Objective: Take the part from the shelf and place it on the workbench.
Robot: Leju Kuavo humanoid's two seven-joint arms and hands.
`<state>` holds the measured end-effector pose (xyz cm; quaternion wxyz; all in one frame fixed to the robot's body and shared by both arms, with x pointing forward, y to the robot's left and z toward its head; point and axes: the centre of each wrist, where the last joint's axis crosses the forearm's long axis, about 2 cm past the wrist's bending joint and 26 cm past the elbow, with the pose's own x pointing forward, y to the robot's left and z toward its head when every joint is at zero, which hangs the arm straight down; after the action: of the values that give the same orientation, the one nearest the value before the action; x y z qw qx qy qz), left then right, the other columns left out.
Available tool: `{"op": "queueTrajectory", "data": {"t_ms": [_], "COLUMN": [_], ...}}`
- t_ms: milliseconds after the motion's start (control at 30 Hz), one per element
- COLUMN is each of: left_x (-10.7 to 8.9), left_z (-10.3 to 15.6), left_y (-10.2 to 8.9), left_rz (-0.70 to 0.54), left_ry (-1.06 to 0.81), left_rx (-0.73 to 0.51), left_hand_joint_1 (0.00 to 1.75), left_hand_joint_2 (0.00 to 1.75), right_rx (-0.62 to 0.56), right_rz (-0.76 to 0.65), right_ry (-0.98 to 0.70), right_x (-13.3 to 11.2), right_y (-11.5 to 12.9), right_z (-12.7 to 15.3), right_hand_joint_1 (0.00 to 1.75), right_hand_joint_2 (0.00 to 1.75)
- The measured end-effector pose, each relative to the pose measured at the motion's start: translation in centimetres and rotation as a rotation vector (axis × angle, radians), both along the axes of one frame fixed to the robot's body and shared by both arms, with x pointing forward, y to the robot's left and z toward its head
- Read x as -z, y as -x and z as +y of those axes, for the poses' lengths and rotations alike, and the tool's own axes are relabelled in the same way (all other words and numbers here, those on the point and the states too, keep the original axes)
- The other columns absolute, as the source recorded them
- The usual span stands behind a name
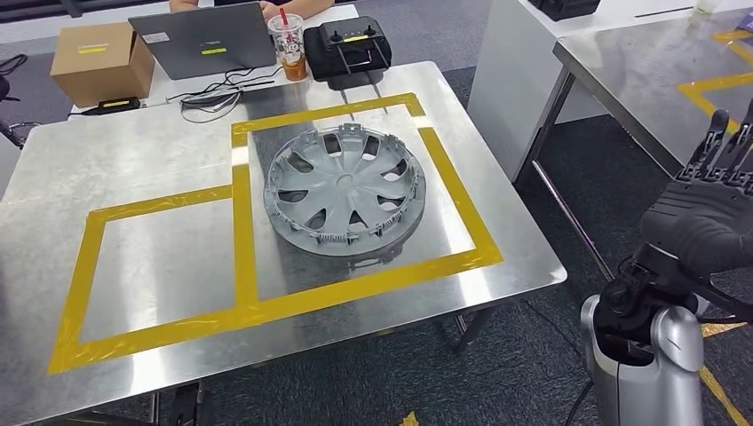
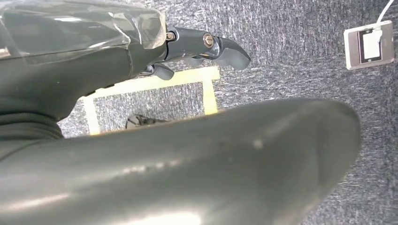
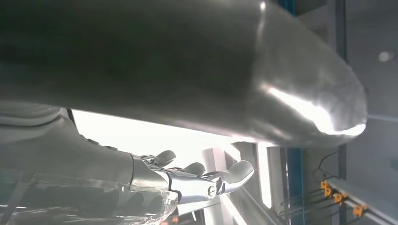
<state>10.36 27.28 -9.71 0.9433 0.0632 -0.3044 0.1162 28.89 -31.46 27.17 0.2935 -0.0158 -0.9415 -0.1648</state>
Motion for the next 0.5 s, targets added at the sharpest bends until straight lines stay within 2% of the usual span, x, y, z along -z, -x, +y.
{"op": "queueTrajectory", "data": {"t_ms": [500], "left_x": [-0.10], "left_z": [0.00], "left_y": [-0.12], "left_rz": [-0.012], "left_ry": [0.000], "left_rx": [-0.019], "left_hand_joint_1": [0.00], "left_hand_joint_2": [0.00], "right_rx": [-0.019], "right_rz": [-0.022], "right_ry": [0.000], "right_x": [-0.67], "right_y": [0.19], "right_z": [0.39], "right_hand_joint_1": [0.00], "right_hand_joint_2": [0.00]}}
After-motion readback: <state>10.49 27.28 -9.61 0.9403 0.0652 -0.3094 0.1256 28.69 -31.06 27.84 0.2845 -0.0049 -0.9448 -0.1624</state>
